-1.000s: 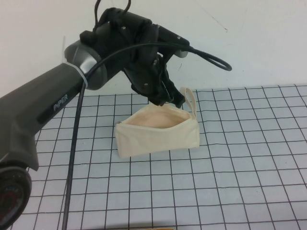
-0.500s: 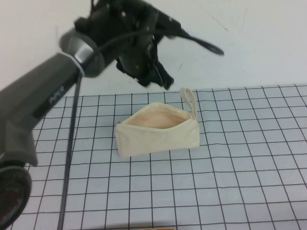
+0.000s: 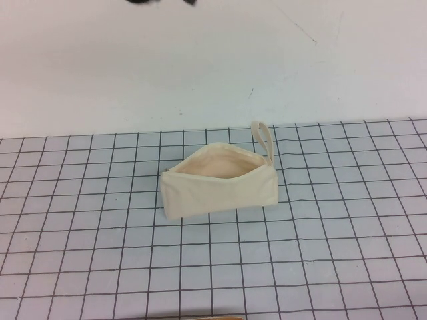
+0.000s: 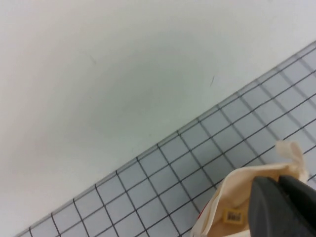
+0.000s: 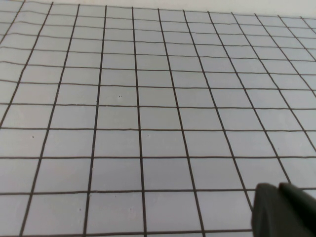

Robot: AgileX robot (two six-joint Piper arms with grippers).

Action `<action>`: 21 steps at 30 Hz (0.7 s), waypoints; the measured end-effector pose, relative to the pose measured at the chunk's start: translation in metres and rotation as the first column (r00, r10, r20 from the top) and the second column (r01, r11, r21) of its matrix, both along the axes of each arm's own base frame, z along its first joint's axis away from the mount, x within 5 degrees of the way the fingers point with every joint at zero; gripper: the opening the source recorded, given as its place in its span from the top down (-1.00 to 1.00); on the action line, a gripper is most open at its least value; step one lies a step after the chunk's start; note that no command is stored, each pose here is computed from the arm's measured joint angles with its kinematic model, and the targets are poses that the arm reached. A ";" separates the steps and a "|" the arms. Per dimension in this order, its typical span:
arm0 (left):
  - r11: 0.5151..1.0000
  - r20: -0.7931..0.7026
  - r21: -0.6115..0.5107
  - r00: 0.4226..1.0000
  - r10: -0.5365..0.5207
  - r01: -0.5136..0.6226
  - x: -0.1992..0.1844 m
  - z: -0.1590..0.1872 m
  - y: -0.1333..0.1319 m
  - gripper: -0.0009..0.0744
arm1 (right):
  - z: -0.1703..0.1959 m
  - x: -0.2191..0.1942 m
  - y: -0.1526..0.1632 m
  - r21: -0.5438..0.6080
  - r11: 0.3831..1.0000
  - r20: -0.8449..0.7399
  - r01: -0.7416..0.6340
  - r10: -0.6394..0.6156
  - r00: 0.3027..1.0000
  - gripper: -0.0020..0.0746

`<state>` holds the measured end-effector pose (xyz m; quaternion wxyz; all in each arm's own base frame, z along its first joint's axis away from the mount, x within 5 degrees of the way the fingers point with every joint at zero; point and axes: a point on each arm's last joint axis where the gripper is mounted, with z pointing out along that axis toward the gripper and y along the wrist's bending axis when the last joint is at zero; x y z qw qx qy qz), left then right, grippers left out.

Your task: Put eraser into pencil case

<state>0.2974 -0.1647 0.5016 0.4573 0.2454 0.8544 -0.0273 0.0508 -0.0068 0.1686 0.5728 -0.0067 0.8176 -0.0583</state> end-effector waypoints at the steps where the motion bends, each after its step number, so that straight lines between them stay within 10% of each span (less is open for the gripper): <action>1: 1.000 0.019 -0.018 1.000 -0.008 0.008 -0.009 0.009 0.005 0.98 | 0.000 0.000 0.000 0.000 1.000 0.000 0.000 0.000 1.000 0.95; 12: 0.984 0.088 -0.141 0.992 -0.093 0.105 -0.096 0.014 0.045 0.98 | 0.000 0.000 0.000 0.000 1.000 0.000 0.000 0.000 1.000 0.95; 21: 0.962 -0.007 -0.241 0.991 -0.136 0.131 -0.134 -0.095 0.058 0.98 | 0.000 0.000 0.000 0.000 1.000 0.000 0.000 0.000 1.000 0.95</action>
